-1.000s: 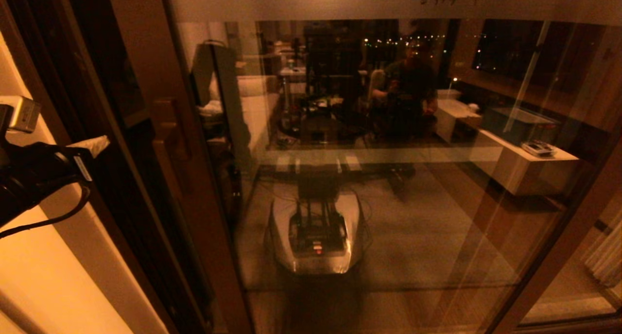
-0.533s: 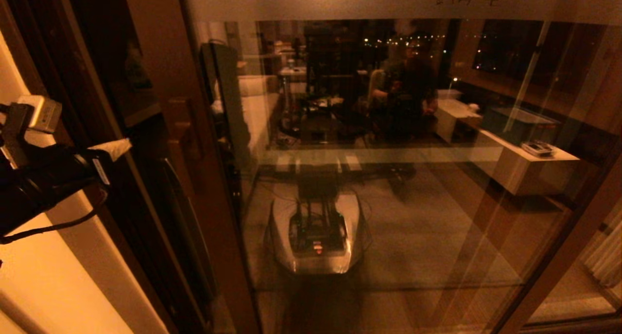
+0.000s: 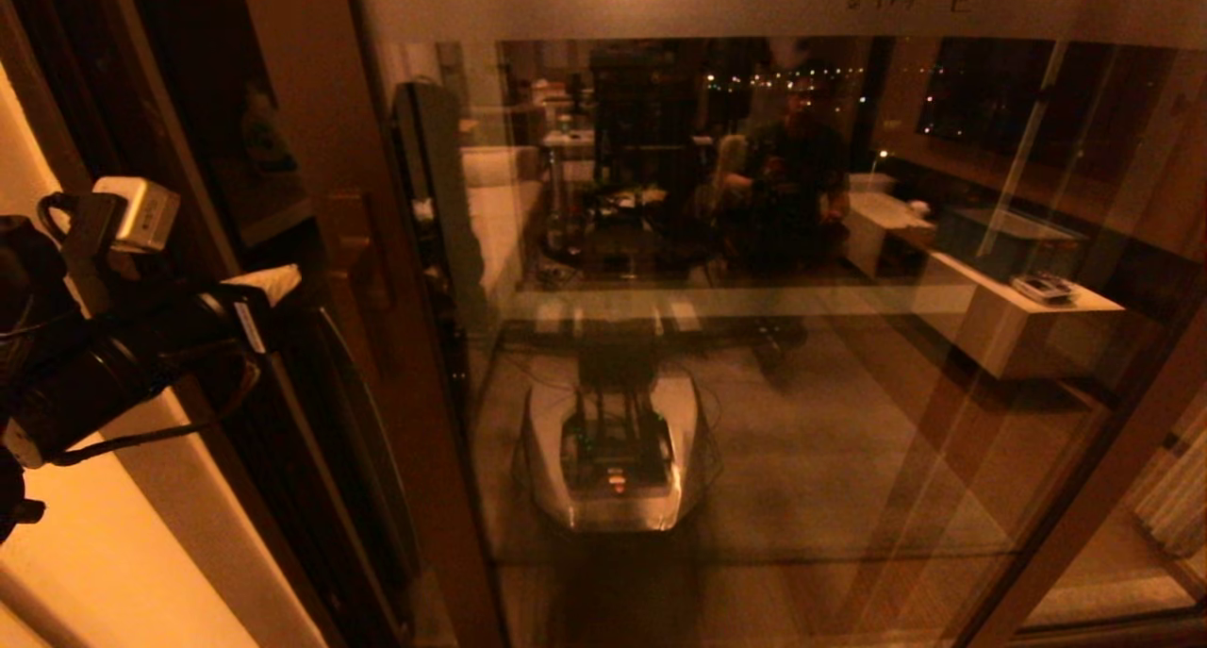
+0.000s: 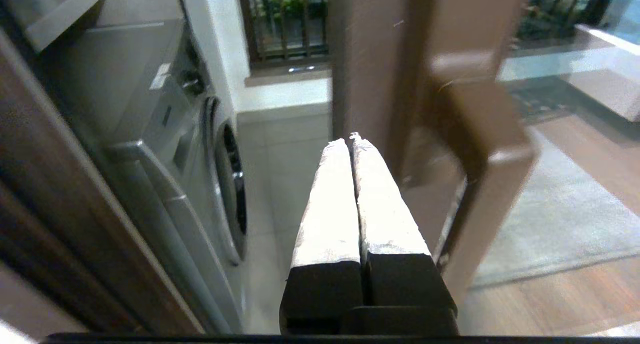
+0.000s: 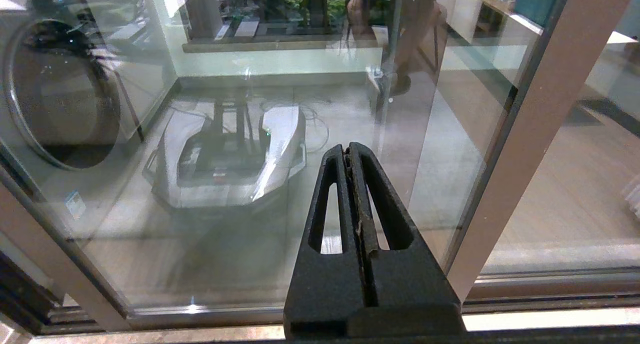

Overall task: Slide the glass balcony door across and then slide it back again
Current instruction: Open the slid door

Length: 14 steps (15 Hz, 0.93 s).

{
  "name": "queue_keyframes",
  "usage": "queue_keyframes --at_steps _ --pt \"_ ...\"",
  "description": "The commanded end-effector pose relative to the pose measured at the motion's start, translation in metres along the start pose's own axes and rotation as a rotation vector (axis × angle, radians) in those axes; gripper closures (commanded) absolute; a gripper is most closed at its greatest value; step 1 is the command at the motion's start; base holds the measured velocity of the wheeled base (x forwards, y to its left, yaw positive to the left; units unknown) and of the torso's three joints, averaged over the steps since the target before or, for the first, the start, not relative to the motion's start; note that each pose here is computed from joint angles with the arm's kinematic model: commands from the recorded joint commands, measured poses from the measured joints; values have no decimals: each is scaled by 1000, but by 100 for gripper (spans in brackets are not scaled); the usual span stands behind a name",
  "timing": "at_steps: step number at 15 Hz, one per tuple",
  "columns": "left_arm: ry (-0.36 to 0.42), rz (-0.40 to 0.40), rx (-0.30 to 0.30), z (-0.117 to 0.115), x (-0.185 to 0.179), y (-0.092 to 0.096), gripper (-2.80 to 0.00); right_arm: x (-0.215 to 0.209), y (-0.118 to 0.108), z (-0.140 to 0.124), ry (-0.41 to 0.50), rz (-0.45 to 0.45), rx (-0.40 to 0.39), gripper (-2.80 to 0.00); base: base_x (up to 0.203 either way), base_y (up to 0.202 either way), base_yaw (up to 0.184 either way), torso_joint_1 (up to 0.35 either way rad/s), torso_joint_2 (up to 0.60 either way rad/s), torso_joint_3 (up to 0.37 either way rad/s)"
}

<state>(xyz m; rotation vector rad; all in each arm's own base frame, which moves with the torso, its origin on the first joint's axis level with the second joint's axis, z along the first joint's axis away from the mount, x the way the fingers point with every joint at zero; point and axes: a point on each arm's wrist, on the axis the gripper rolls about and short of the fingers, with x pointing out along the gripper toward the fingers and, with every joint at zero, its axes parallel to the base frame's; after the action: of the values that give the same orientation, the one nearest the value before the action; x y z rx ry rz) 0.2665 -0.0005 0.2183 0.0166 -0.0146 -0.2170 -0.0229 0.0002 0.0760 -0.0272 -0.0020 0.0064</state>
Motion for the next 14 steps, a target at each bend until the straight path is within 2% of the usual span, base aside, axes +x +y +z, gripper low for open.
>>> queue_keyframes --at_steps 1,14 --pt "-7 -24 2 1 4 -6 0 0 0 0 0 3 0 0 0 0 0 0 0 0" --pt "-3 -86 3 0 9 -31 0 0 0 1 -1 0 0 0 0 0 0 0 0 0"
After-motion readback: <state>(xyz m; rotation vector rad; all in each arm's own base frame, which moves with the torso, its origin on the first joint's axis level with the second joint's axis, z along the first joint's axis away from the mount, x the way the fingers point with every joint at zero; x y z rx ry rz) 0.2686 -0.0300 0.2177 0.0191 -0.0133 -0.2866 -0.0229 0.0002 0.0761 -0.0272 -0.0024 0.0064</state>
